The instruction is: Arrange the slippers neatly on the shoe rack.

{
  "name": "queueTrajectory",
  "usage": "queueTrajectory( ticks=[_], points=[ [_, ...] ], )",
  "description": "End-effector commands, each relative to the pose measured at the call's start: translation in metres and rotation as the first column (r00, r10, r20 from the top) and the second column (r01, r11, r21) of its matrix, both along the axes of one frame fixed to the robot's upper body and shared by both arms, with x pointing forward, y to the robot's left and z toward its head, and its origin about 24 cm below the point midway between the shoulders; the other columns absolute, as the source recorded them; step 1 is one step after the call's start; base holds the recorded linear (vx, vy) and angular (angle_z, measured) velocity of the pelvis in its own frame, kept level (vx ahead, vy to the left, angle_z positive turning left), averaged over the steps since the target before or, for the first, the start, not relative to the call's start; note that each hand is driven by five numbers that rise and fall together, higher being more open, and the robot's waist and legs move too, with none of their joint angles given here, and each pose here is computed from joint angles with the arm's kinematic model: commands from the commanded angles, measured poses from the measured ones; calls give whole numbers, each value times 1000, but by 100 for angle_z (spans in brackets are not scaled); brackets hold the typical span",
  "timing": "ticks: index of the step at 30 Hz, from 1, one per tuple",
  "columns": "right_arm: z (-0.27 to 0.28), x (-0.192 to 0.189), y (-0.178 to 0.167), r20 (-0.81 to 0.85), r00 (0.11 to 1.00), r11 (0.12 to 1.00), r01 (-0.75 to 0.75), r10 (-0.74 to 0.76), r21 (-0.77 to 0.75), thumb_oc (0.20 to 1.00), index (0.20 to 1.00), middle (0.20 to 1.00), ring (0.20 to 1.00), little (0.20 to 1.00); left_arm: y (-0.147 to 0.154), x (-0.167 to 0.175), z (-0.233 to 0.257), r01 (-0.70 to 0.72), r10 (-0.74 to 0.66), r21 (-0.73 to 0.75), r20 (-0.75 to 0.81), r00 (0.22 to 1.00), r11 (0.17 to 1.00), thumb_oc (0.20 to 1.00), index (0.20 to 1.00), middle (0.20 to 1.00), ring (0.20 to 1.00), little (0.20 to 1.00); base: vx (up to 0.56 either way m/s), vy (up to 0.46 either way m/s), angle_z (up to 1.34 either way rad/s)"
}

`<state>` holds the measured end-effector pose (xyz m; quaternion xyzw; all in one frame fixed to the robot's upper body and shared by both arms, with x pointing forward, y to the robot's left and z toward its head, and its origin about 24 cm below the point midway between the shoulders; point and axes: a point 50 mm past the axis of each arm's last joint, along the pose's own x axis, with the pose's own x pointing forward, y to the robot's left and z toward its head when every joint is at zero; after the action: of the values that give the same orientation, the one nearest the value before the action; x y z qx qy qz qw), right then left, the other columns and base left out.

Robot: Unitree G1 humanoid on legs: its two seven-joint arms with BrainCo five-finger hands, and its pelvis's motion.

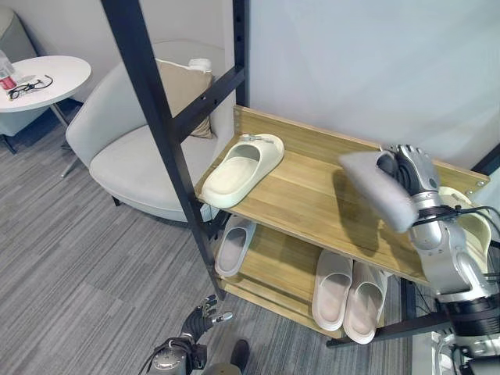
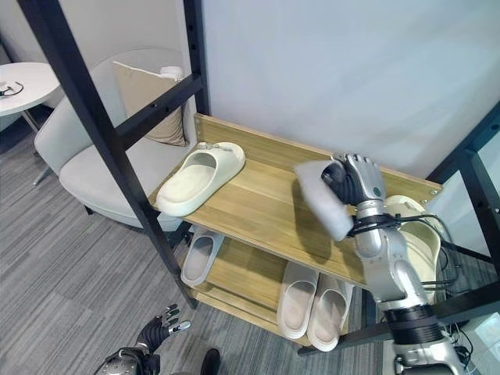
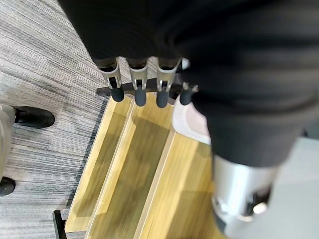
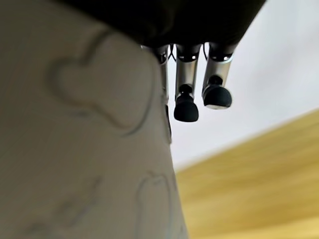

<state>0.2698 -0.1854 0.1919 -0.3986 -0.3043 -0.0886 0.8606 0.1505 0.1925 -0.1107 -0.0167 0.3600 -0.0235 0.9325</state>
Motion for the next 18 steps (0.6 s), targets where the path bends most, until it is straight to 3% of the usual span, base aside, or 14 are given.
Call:
queueTrajectory(
  ticks=[1,4,6,9,12,14,15,16,17,18],
  points=[
    [36,-21,3,242,962,978,-162,127,133,200,200,200,200,200,6,15,10,-13,10,37,75,997,999,1000,1000,1000,1000,1000,-26,-34,-2],
    [40,-42,13,311,906,899,-368,288,240,200,200,200,200,200,11,12,10,-45,42,36,79,996,998,1000,1000,1000,1000,1000,-38,-43,-2],
    [36,-51,22,322,842,771,-530,433,352,200,200,200,200,200,13,9,11,-56,54,29,81,995,998,1000,1000,1000,1000,1000,-46,-41,-4],
    [27,-56,43,317,685,510,-712,656,483,200,200,200,200,200,16,7,10,-70,68,27,79,995,997,1000,1000,1000,1000,1000,-47,-48,-10],
    [18,-58,70,337,467,206,-783,817,587,200,200,200,200,200,18,5,9,-85,83,23,83,993,996,1000,1000,1000,1000,1000,-46,-59,-4],
    [10,-58,91,325,337,58,-768,884,637,200,200,200,200,200,17,6,9,-85,83,22,90,993,996,1000,1000,1000,1000,1000,-43,-52,2],
    [10,-57,91,326,336,57,-769,884,637,200,200,200,200,200,18,6,9,-86,84,22,90,992,996,1000,1000,1000,1000,1000,-50,-62,2],
    [4,-57,109,305,234,-30,-747,923,664,200,200,200,200,200,16,7,10,-83,81,19,99,992,996,1000,1000,1000,1000,1000,-27,-35,3],
    [4,-57,109,305,233,-30,-747,923,664,200,200,200,200,200,17,7,10,-83,81,19,99,992,996,1000,1000,1000,1000,1000,-63,-79,6],
    [-4,-56,126,269,159,-74,-722,950,688,200,200,200,200,200,16,10,10,-79,76,23,107,991,997,1000,1000,1000,1000,1000,-36,-45,7]
  ],
)
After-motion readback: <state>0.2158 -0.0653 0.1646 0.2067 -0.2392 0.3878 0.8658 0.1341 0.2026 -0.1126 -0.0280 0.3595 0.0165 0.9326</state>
